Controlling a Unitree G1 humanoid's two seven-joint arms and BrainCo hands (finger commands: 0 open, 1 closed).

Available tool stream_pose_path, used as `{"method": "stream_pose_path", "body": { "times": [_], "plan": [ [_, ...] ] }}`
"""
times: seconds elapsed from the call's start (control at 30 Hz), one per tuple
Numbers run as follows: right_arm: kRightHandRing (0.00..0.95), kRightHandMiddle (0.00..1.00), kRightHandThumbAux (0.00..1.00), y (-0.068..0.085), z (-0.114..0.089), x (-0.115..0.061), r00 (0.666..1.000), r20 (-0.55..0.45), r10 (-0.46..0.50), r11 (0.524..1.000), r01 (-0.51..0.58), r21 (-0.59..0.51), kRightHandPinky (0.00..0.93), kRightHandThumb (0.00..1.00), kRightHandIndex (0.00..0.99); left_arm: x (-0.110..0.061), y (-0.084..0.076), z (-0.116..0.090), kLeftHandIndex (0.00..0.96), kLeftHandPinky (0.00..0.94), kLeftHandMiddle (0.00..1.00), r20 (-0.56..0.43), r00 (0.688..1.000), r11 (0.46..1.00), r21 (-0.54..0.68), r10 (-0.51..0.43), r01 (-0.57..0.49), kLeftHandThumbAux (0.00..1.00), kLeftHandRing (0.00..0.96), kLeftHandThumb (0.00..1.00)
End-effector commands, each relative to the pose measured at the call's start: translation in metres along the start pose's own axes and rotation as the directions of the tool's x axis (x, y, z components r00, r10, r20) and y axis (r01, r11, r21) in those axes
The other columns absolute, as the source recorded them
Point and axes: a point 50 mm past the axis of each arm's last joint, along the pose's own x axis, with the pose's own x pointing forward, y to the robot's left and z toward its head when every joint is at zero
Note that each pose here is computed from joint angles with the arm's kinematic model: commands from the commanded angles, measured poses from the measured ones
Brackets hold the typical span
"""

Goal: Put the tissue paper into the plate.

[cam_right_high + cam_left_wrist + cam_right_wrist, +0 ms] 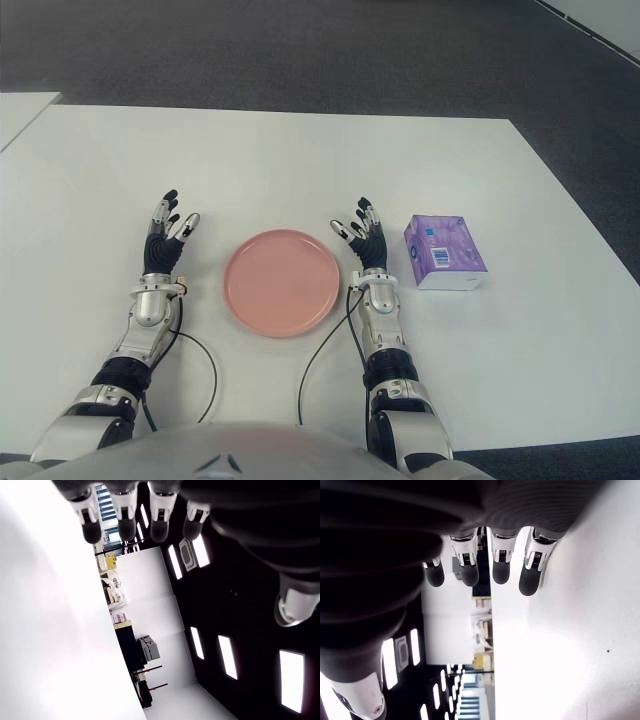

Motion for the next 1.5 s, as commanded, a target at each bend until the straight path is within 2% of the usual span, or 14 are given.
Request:
{"method": "stream_pose_path", "body": {
  "times": [0.03, 1.0, 1.23, 1.3, 1.37, 1.5],
  "plan": [
    [0.002, 0.013, 0.705, -0.005, -0.027, -0.014, 0.989, -0.147, -0.020, 1.000, 0.021, 0.004, 0.005, 0.118, 0.000, -0.005, 0.000, -0.005, 0.000, 0.000, 0.000, -0.036, 0.999, 1.000, 0.003, -0.014, 0.014, 0.414, 0.000, 0.000],
    [0.000, 0.001, 0.715, -0.004, -0.025, -0.013, 0.991, -0.135, 0.013, 1.000, -0.015, -0.015, 0.000, 0.119, 0.000, -0.006, -0.002, -0.005, 0.000, 0.000, 0.000, -0.044, 0.999, 1.000, -0.009, -0.009, 0.009, 0.404, 0.000, 0.000],
    [0.000, 0.000, 0.729, 0.000, -0.022, -0.008, 0.993, -0.122, 0.001, 1.000, -0.001, -0.006, 0.007, 0.116, 0.001, -0.004, -0.002, -0.005, 0.000, 0.000, 0.000, -0.044, 0.999, 1.000, -0.012, 0.000, -0.001, 0.408, 0.000, 0.000],
    [0.000, 0.001, 0.728, 0.005, -0.010, -0.002, 0.997, -0.082, -0.006, 1.000, 0.005, -0.006, 0.016, 0.120, 0.005, -0.004, -0.003, -0.005, 0.000, 0.000, 0.000, -0.046, 0.999, 1.000, -0.010, -0.002, 0.001, 0.410, 0.000, 0.000],
    [0.000, 0.004, 0.726, 0.010, 0.011, 0.002, 1.000, -0.010, -0.013, 1.000, 0.013, -0.019, 0.022, 0.115, 0.008, -0.004, -0.003, -0.005, 0.000, 0.000, 0.000, -0.046, 0.999, 1.000, -0.010, -0.002, 0.002, 0.411, 0.000, 0.000],
    [0.003, 0.008, 0.719, 0.012, 0.041, 0.006, 0.995, 0.091, -0.031, 0.998, 0.037, -0.058, 0.021, 0.094, 0.008, -0.004, -0.004, -0.004, 0.000, 0.000, 0.000, -0.045, 0.999, 1.000, -0.008, -0.001, 0.000, 0.412, 0.000, 0.000]
  ]
}}
